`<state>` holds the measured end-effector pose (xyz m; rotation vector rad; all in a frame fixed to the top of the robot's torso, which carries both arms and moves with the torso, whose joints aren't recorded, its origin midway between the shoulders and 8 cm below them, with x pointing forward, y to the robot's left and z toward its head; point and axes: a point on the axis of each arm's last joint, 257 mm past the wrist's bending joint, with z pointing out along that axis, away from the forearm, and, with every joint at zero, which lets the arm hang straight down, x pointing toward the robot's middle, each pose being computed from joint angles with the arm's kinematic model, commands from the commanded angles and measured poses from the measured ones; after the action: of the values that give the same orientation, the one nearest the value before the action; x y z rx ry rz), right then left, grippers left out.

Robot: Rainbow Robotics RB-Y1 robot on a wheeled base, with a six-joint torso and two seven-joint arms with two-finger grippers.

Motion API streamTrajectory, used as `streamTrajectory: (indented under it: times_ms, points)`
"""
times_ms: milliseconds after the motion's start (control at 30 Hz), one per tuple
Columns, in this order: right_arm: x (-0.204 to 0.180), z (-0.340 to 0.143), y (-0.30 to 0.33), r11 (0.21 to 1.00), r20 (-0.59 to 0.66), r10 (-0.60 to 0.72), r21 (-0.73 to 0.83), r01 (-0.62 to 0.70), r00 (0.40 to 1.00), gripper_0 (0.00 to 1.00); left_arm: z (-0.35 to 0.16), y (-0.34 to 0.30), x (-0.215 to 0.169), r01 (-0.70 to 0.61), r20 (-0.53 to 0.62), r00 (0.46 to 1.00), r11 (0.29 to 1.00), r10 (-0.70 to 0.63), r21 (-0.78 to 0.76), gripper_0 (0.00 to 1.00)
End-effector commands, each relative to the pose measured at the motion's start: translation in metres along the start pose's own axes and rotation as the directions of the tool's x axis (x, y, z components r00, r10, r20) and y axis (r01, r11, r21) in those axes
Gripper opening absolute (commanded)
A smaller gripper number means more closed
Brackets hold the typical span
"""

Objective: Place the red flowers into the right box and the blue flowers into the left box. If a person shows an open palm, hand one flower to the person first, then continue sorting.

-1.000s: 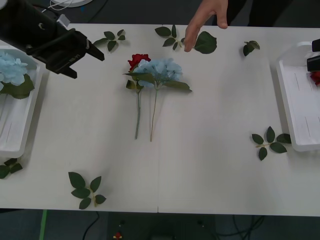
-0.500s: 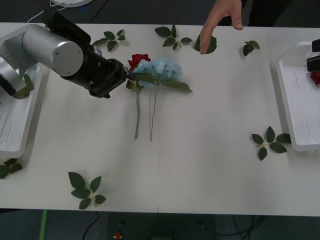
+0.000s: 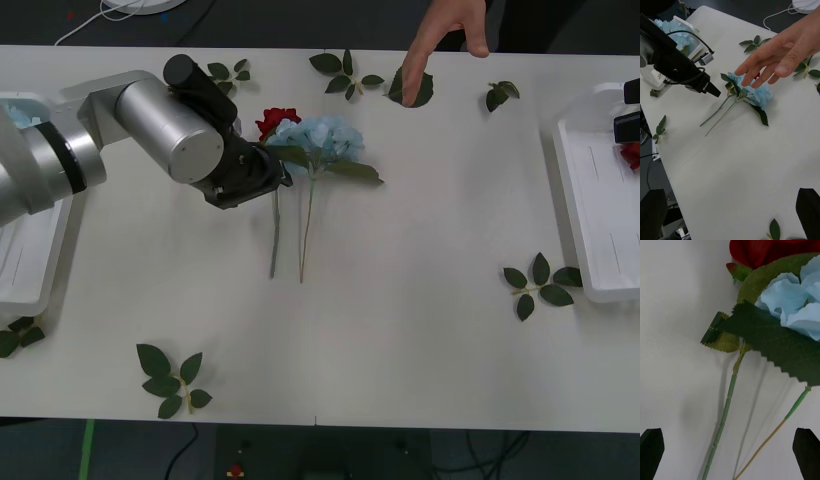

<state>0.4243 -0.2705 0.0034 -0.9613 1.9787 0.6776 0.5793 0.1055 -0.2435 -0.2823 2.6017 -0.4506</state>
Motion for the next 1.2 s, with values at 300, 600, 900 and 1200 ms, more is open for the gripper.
streamTrajectory:
  times_ms: [300, 600, 900, 1200]
  points:
    - [-0.009, -0.009, -0.002, 0.999, 0.016, -0.045, 0.019, 0.045, 0.999, 1.0, 0.01, -0.049, -0.029, -0.125, 0.078, 0.988, 0.989, 0.132, -0.079, 1.0]
    - [-0.009, -0.009, -0.002, 0.999, 0.016, -0.045, 0.019, 0.045, 0.999, 1.0, 0.028, -0.042, -0.04, -0.174, 0.118, 0.975, 0.976, 0.19, -0.134, 1.0]
    - [-0.009, -0.009, -0.002, 0.999, 0.016, -0.045, 0.019, 0.045, 0.999, 1.0, 0.043, -0.045, -0.044, -0.194, 0.144, 0.966, 0.969, 0.216, -0.153, 1.0]
    - [-0.009, -0.009, -0.002, 0.999, 0.016, -0.045, 0.019, 0.045, 0.999, 1.0, 0.047, -0.044, -0.037, -0.224, 0.128, 0.961, 0.961, 0.246, -0.162, 1.0]
